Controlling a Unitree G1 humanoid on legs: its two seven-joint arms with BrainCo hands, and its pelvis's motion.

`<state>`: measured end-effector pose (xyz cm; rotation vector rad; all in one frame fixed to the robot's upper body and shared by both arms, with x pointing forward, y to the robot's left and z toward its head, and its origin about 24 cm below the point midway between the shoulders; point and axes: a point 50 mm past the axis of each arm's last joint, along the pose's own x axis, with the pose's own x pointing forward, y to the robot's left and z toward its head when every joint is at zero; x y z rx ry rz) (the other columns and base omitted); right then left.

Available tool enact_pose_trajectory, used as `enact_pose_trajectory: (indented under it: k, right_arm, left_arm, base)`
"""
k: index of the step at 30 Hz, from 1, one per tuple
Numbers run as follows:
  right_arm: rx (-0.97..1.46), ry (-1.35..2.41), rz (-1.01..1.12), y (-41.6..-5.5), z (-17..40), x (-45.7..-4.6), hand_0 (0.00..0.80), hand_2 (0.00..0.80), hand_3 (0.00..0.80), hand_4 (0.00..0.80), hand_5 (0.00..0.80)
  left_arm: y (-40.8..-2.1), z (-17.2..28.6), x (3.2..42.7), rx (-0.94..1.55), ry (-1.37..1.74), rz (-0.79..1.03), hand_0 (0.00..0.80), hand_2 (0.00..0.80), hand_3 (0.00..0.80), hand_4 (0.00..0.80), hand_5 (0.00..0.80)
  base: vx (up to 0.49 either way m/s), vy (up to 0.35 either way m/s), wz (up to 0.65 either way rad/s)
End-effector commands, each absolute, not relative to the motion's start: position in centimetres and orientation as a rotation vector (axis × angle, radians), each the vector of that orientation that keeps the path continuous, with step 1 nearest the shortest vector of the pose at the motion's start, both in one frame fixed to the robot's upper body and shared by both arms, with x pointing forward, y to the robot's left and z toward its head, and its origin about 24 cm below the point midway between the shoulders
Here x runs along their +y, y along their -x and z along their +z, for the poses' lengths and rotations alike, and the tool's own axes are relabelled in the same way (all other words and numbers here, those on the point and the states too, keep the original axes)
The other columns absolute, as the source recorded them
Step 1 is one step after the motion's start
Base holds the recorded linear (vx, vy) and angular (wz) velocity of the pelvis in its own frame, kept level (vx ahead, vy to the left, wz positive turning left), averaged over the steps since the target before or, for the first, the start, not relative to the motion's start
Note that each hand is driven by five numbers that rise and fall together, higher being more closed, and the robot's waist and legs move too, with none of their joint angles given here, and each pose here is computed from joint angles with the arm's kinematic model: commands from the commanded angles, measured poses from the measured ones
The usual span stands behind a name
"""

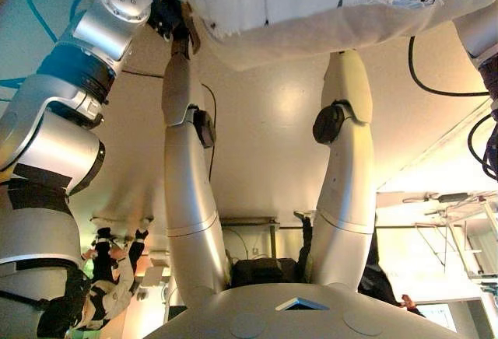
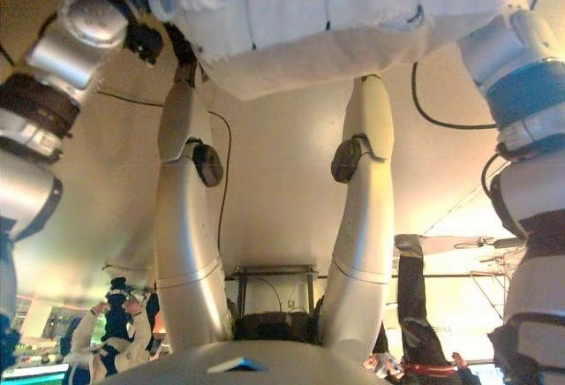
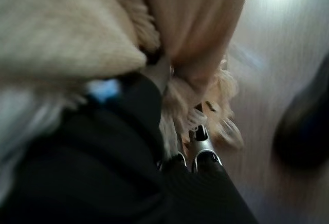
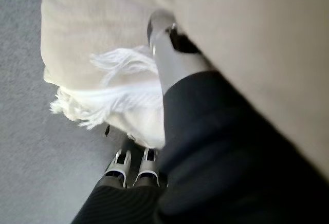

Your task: Pick up the cushion and take it to the sofa

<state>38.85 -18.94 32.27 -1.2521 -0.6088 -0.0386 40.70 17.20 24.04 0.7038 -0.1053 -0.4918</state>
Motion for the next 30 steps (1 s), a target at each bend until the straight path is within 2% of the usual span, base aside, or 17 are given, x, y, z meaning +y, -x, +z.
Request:
enact_pose_trajectory:
  k: [1, 9, 18, 25, 30]
  right_arm:
    - [-0.958, 1.123, 0.374, -35.3, 31.7, -9.2, 0.800, 0.800, 0.800, 0.800, 0.800]
    - [-0.860, 1.023, 0.366, -34.3, 26.3, -12.0, 0.800, 0.800, 0.800, 0.800, 0.800]
    - [-0.628, 0.811, 0.239, -33.0, 18.1, -15.8, 0.800, 0.800, 0.800, 0.800, 0.800]
    - [-0.349, 0.649, 0.203, -28.6, 10.3, -19.4, 0.800, 0.800, 0.800, 0.800, 0.800]
    - [-0.323, 0.531, 0.198, -25.6, 8.4, -18.9, 0.800, 0.800, 0.800, 0.800, 0.800]
  left_arm:
    - [-36.7, 24.0, 7.4, -0.371, -0.482, -1.056, 0.800, 0.800, 0.800, 0.800, 0.800]
    - [-33.7, 17.0, 9.5, -0.370, -0.128, -1.032, 0.800, 0.800, 0.800, 0.800, 0.800]
    - [-29.5, 10.0, 9.8, -0.279, 0.162, -0.953, 0.800, 0.800, 0.800, 0.800, 0.800]
    - [-25.9, 5.8, 13.4, -0.159, 0.328, -0.839, 0.800, 0.800, 0.800, 0.800, 0.800]
    - [-24.6, 6.1, 15.2, -0.206, 0.362, -0.739, 0.800, 0.800, 0.800, 0.800, 0.800]
  base:
    - [0.000, 0.000, 0.00]
    - [0.000, 0.000, 0.00]
    - [-0.008, 0.003, 0.04]
    - [0.091, 0.059, 0.01]
    - [0.106, -0.042, 0.09]
